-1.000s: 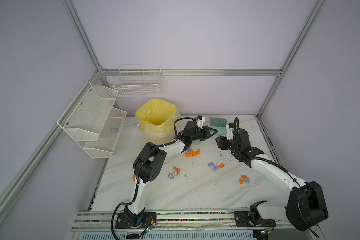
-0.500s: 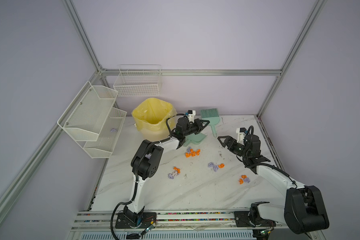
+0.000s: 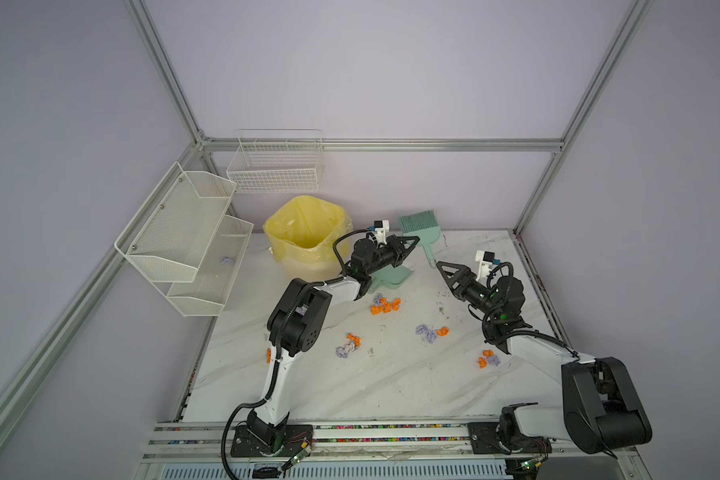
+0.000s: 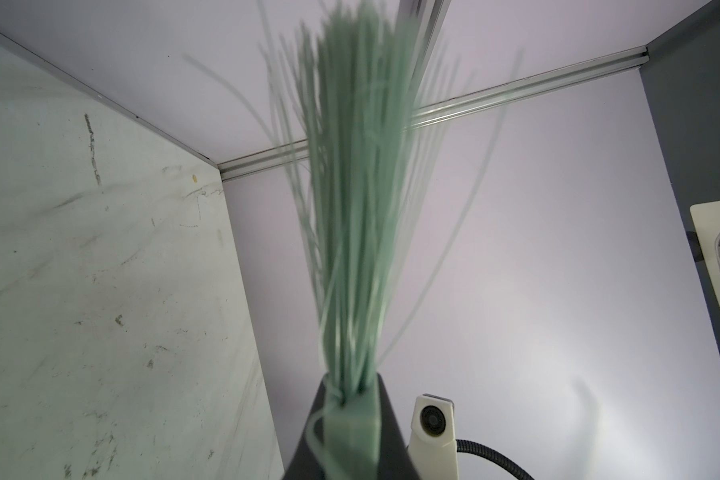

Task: Sweep away the paper scraps from the table
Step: 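Raise and tilt the brush upright with the right gripper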

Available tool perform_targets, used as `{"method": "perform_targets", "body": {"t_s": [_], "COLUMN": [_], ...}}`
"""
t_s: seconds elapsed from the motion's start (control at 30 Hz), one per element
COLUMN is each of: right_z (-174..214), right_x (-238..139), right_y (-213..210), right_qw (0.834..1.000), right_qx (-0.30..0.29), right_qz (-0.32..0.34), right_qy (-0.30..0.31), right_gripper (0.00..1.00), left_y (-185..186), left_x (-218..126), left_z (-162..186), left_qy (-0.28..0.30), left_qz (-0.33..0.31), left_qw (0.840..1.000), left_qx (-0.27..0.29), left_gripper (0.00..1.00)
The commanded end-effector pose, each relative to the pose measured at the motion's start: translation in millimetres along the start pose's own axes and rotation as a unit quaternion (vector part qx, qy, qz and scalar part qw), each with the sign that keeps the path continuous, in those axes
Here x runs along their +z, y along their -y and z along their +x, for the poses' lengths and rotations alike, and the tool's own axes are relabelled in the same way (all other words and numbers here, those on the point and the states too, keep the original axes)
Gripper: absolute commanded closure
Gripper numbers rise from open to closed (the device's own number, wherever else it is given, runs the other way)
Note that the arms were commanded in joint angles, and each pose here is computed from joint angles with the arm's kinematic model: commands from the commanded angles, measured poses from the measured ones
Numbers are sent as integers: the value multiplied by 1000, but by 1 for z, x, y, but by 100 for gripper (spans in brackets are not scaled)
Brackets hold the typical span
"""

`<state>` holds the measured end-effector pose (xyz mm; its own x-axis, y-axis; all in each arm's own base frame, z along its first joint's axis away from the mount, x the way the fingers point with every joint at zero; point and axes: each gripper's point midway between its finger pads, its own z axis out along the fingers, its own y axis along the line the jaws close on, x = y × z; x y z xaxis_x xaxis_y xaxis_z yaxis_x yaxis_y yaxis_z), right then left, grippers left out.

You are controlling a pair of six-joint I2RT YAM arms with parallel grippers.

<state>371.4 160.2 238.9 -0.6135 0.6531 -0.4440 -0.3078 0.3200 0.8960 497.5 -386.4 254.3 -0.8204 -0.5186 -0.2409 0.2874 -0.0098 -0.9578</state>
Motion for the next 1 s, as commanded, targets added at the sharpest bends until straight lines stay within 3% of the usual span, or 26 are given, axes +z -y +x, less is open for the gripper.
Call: {"method": "perform_targets", "body": {"t_s": [0.0,0.7,0.97], "right_z": [-2,-18,-24], "right_x": [6,34,38], "right_y": [-15,-26,-29], "right_qw": [999,996,996], "right_qx": [14,20,13], "right_qz": [-43,-82,-86], "right_qy": [3,8,14], "right_gripper": [19,65,68], "left_y": [43,40,36], "left_x": [2,9,10], "left_z": [-14,2,7], "left_qy": [22,9,5], "left_qz": [67,88,85], "left_qw": [997,996,996], "left_qx": [24,6,3], "left_gripper": [100,100,100]}}
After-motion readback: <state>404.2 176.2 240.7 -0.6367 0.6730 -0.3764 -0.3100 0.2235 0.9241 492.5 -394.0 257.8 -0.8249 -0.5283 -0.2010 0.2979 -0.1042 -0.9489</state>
